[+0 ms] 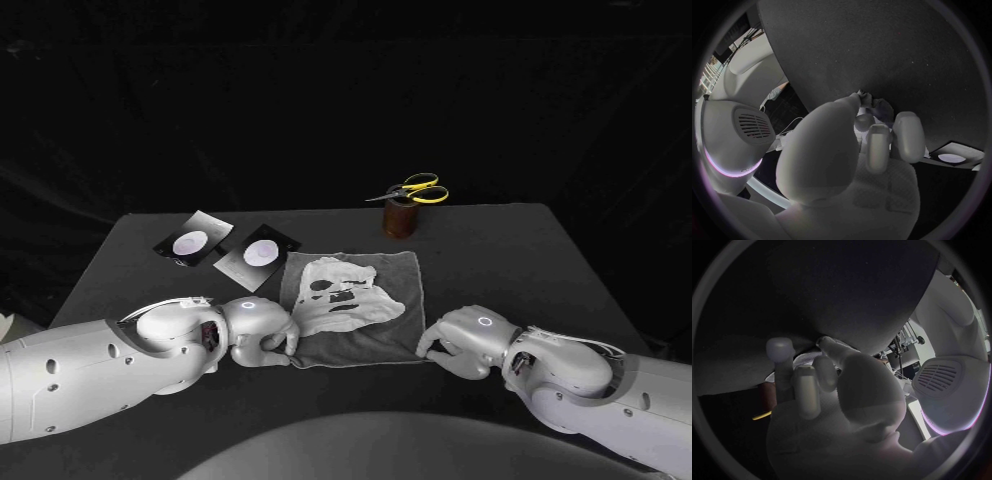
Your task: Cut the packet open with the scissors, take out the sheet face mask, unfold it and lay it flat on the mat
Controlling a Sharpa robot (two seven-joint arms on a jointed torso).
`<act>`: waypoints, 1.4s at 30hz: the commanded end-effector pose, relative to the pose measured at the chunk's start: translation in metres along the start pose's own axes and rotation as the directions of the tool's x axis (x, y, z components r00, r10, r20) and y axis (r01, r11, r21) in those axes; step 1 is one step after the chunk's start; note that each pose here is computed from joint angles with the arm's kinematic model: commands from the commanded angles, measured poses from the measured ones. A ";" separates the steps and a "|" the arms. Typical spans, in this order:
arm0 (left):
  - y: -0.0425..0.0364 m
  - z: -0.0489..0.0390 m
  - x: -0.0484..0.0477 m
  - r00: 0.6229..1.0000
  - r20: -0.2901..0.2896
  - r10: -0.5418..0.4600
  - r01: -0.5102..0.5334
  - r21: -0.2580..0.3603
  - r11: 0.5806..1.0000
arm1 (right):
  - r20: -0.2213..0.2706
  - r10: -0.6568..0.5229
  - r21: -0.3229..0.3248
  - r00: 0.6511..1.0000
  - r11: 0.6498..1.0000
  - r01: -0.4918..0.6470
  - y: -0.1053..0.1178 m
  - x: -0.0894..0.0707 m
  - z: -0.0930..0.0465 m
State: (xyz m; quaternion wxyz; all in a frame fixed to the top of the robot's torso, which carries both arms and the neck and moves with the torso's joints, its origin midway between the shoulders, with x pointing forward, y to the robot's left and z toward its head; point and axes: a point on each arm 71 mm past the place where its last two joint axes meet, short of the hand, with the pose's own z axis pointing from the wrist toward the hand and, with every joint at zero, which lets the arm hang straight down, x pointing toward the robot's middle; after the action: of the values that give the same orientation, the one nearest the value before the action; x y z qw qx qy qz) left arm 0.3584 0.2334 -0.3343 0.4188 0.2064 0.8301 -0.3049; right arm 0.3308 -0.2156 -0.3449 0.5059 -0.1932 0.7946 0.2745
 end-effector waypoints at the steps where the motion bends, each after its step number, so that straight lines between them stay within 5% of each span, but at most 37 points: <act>1: -0.0036 -0.0022 0.0212 0.988 -0.149 -0.032 0.035 0.018 0.999 | -0.251 -0.049 0.126 0.967 0.989 0.083 -0.022 0.033 -0.015; 21: -0.0053 -0.0070 0.0287 0.963 -0.259 -0.077 0.088 0.030 0.996 | -0.321 -0.054 0.091 0.946 0.992 0.087 -0.012 0.036 -0.019; 42: 0.0027 -0.0098 0.0292 0.957 -0.280 -0.075 0.074 -0.016 0.997 | -0.396 -0.045 0.074 0.917 0.994 0.081 0.001 0.038 -0.032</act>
State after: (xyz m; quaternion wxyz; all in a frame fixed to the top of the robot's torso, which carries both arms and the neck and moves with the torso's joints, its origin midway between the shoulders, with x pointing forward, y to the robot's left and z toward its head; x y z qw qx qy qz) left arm 0.3531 0.2354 -0.3347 0.3510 0.1971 0.8573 -0.3209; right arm 0.3164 -0.2193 -0.3349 0.4676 -0.2061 0.8240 0.2447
